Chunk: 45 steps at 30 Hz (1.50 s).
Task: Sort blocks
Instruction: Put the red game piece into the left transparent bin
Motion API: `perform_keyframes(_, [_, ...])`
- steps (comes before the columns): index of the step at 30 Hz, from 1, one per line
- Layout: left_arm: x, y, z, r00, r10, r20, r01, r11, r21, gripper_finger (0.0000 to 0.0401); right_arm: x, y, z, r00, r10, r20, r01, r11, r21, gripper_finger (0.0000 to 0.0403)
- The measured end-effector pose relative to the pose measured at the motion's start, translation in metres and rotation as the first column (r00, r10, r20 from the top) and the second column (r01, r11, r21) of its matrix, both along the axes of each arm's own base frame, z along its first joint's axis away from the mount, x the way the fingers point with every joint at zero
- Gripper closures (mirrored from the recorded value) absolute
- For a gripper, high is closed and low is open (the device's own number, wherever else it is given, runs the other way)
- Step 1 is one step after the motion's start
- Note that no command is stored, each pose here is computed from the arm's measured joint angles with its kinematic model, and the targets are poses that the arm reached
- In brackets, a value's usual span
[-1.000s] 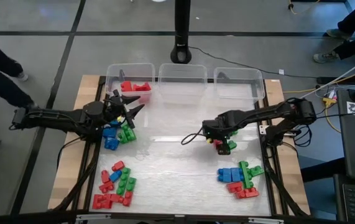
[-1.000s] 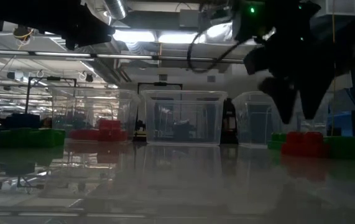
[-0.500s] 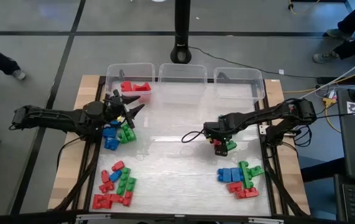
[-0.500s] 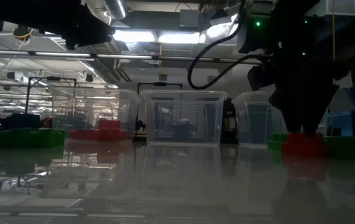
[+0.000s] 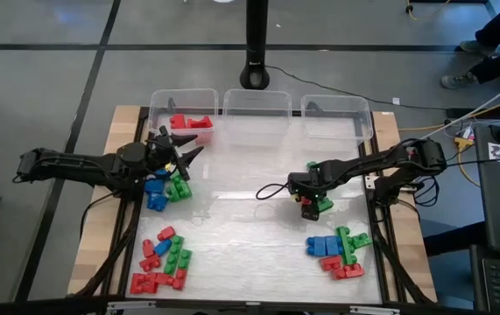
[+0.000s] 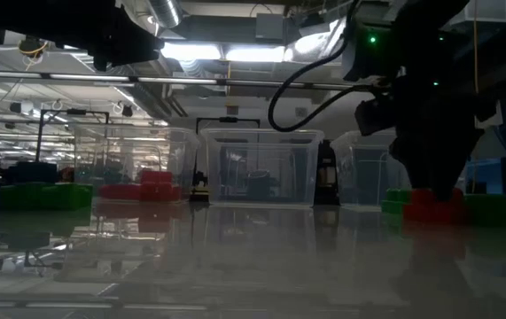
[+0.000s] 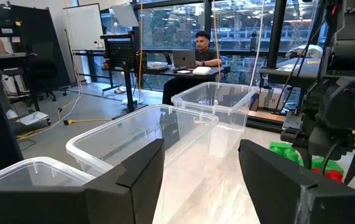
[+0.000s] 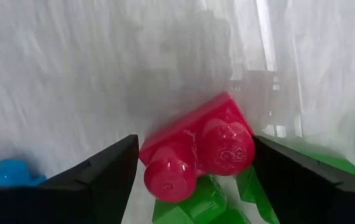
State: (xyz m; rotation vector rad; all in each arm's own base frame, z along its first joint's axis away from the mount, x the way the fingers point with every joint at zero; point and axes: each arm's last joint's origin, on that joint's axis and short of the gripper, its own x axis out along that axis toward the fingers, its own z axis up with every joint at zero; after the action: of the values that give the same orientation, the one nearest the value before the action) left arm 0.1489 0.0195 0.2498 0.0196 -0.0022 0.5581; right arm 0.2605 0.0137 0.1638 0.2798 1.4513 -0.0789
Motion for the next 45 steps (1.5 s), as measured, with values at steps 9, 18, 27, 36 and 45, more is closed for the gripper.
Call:
perform_keyframes(9, [0.0,0.0,0.0,1.0,0.0,0.004,0.0,1.0,-0.006,0.0203,0.017,0.003,0.002,0.957,0.218,0.19,-0.203,0.975,-0.096,0.0093])
perform_keyframes(18, [0.0,0.0,0.0,1.0,0.0,0.005,0.0,1.0,-0.008,0.0203,0.035,0.007,0.02,0.874,0.378,0.306,-0.333,0.923,-0.191,0.0093])
perform_keyframes(27, [0.0,0.0,0.0,1.0,0.0,0.0,0.0,1.0,-0.001,0.0203,0.028,0.015,0.036,0.97,0.168,0.175,-0.153,0.983,-0.1,0.0093])
perform_keyframes(36, [0.0,0.0,-0.001,1.0,0.0,-0.007,0.0,1.0,0.0,0.0203,0.02,0.013,-0.01,0.985,0.045,0.168,-0.031,0.996,-0.083,0.0093])
perform_keyframes(45, [0.0,0.0,0.0,1.0,0.0,-0.006,0.0,1.0,0.0,0.0203,0.022,0.011,-0.026,0.983,0.096,0.156,-0.072,0.986,-0.15,0.0124])
